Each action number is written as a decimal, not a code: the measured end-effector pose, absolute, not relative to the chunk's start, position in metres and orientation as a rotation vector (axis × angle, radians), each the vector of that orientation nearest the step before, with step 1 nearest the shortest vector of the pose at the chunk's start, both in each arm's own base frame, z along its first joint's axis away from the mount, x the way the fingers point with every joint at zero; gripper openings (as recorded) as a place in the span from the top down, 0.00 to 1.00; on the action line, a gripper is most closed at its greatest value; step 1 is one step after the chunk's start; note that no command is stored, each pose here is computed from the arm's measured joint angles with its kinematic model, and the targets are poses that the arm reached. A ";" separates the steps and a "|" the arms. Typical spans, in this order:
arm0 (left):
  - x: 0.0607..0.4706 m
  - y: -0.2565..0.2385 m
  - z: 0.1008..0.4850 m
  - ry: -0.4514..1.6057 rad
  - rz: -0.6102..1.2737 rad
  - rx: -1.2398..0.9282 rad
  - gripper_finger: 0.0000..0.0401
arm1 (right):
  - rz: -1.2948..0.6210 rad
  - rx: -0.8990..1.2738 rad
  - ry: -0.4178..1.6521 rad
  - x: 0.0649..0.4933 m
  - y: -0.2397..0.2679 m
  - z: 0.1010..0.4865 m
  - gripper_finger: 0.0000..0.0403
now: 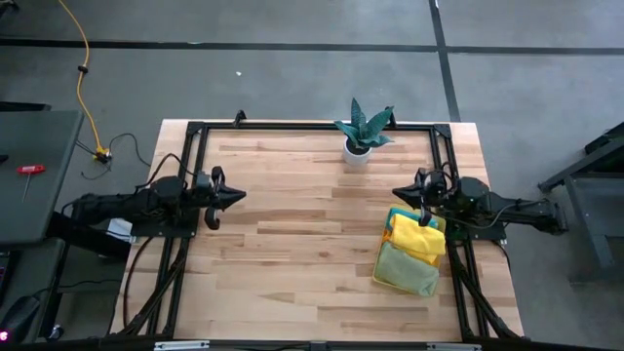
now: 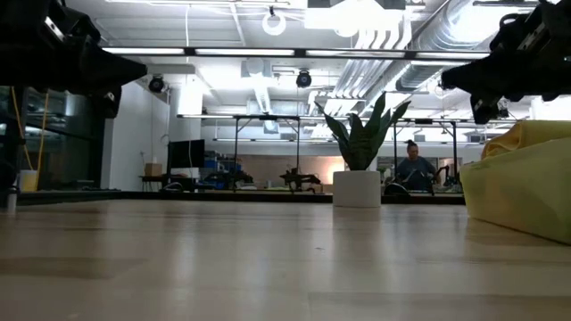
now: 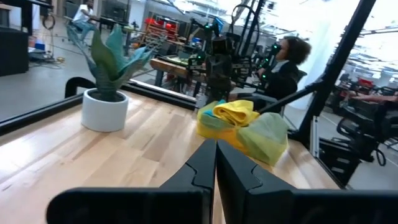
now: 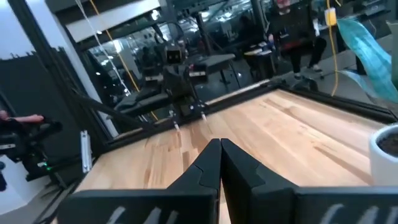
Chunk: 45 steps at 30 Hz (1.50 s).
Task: Fold microfiber towels
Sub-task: Return to Home Position
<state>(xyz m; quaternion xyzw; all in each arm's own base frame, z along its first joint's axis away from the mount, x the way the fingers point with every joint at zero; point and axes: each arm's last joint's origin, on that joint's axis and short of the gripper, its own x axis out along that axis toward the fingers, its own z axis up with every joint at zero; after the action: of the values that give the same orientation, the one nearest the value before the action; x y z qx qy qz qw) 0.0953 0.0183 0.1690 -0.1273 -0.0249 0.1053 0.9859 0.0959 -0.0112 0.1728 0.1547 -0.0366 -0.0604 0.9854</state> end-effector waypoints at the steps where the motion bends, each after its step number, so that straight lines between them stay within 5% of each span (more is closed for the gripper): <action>1: 0.095 0.018 0.169 -0.050 0.206 -0.256 0.99 | -0.115 0.310 -0.081 0.096 -0.011 0.174 1.00; 45: 0.096 0.016 0.169 -0.043 0.189 -0.257 0.99 | -0.117 0.312 -0.045 0.097 -0.011 0.171 1.00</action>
<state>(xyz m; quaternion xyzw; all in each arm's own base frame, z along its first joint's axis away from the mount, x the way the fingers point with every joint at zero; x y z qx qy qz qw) 0.0960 0.0161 0.1685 -0.1277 -0.0214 0.0942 0.9871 0.0972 -0.0112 0.1707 0.1551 -0.0224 -0.0582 0.9859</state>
